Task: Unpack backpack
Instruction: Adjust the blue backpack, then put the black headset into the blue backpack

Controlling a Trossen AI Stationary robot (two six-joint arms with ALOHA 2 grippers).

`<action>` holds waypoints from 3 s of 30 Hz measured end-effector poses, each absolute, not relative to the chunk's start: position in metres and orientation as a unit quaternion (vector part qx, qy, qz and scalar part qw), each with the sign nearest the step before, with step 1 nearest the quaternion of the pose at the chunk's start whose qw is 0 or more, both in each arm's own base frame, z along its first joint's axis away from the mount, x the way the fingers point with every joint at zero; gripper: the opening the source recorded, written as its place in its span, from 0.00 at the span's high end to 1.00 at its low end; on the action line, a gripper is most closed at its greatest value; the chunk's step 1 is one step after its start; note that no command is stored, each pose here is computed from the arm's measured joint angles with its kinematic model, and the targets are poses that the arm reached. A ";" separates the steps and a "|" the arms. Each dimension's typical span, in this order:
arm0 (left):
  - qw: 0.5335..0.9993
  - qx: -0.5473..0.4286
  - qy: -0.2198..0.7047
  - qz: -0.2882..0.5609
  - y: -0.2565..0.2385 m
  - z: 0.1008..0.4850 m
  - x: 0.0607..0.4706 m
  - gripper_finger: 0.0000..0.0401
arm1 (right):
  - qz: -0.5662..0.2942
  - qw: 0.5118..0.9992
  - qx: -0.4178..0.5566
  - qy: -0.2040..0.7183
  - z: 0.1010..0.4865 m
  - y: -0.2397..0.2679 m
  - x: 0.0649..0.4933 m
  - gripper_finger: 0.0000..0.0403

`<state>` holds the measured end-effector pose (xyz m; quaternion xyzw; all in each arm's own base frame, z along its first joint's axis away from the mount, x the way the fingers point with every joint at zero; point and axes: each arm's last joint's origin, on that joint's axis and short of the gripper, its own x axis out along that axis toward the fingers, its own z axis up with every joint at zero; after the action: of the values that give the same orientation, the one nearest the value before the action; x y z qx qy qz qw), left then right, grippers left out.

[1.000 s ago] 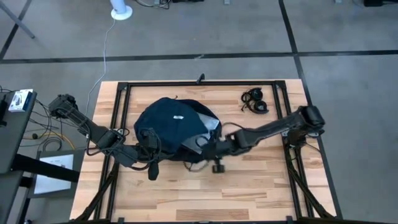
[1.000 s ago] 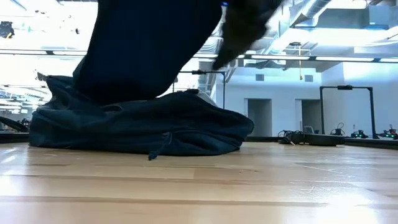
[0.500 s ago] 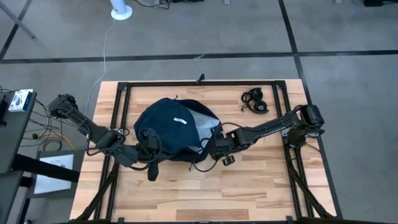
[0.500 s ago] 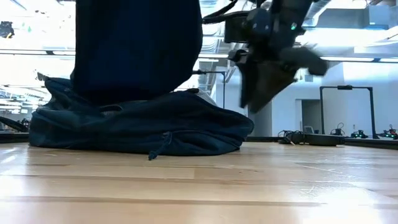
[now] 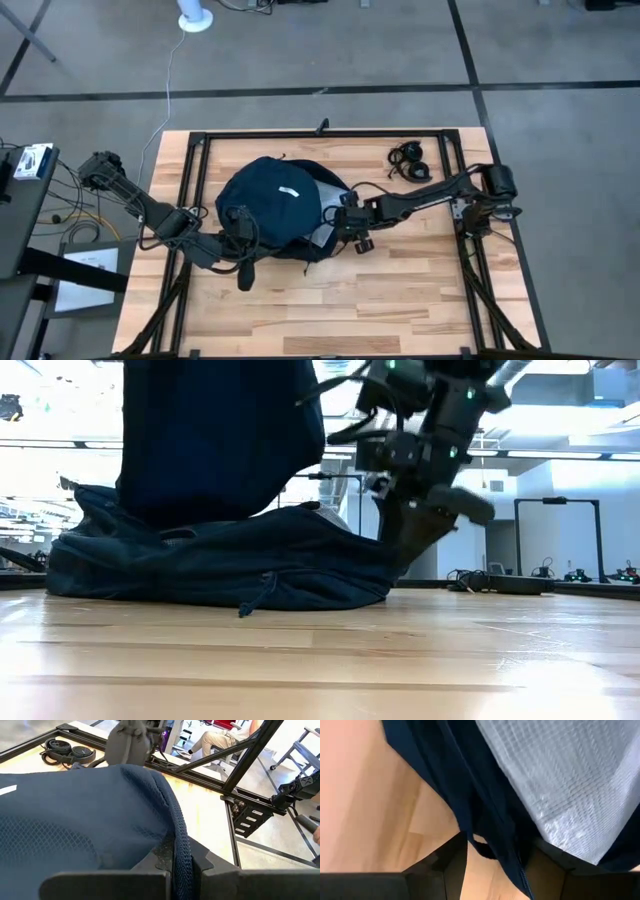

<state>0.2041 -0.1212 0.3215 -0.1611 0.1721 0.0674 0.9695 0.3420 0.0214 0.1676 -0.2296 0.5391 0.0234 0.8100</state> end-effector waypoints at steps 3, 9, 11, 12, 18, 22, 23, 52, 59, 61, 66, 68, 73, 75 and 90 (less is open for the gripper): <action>0.969 -0.161 0.172 0.068 -0.121 0.321 0.204 1.00 | 0.008 0.815 -0.219 0.537 0.162 0.017 0.341 0.64; 0.969 -0.159 0.174 0.069 -0.121 0.321 0.204 1.00 | -0.017 0.817 -0.172 0.550 0.163 0.025 0.338 0.93; 0.969 -0.155 0.177 0.069 -0.121 0.320 0.204 1.00 | 0.000 0.813 -0.171 0.557 0.167 0.039 0.336 0.97; 0.969 -0.152 0.181 0.071 -0.120 0.320 0.203 1.00 | 0.009 0.811 -0.172 0.560 0.169 0.048 0.335 0.98; 0.967 -0.141 0.196 0.088 -0.118 0.316 0.202 1.00 | 0.058 0.794 -0.193 0.573 0.200 0.105 0.328 1.00; 0.967 -0.126 0.187 0.117 -0.115 0.315 0.202 1.00 | 0.065 0.791 -0.211 0.570 0.243 0.134 0.324 1.00; 0.967 -0.121 0.183 0.129 -0.114 0.315 0.202 1.00 | 0.060 0.794 -0.219 0.564 0.255 0.140 0.324 1.00; 0.964 -0.099 0.131 0.209 -0.078 0.363 0.197 1.00 | -0.020 0.835 -0.197 0.514 0.348 0.174 0.296 1.00; 0.961 -0.106 0.142 0.213 -0.077 0.359 0.196 1.00 | -0.014 0.835 -0.123 0.537 0.336 0.196 0.282 0.97; 0.961 -0.109 0.143 0.209 -0.079 0.359 0.195 1.00 | -0.027 0.837 -0.097 0.537 0.337 0.198 0.279 0.93; 0.963 -0.113 0.145 0.197 -0.083 0.359 0.194 1.00 | -0.059 0.831 -0.017 0.554 0.339 0.200 0.271 0.77; 0.962 -0.117 0.145 0.198 -0.083 0.358 0.195 1.00 | -0.074 0.821 0.008 0.565 0.339 0.199 0.269 0.70; 0.958 -0.128 0.158 0.204 -0.088 0.350 0.201 1.00 | -0.168 0.791 0.013 0.587 0.337 0.182 0.263 0.56; 0.958 -0.118 0.171 0.199 -0.090 0.347 0.201 1.00 | -0.212 0.787 0.029 0.579 0.335 0.171 0.265 0.53; 0.963 -0.074 0.222 0.136 -0.108 0.340 0.184 1.00 | -0.366 0.690 0.235 0.579 0.291 -0.024 0.265 0.54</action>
<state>0.1837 -0.1075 0.3405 -0.0739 0.2221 0.1360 0.9626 0.2655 -0.0243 0.2908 0.2352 0.5787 -0.3662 0.6897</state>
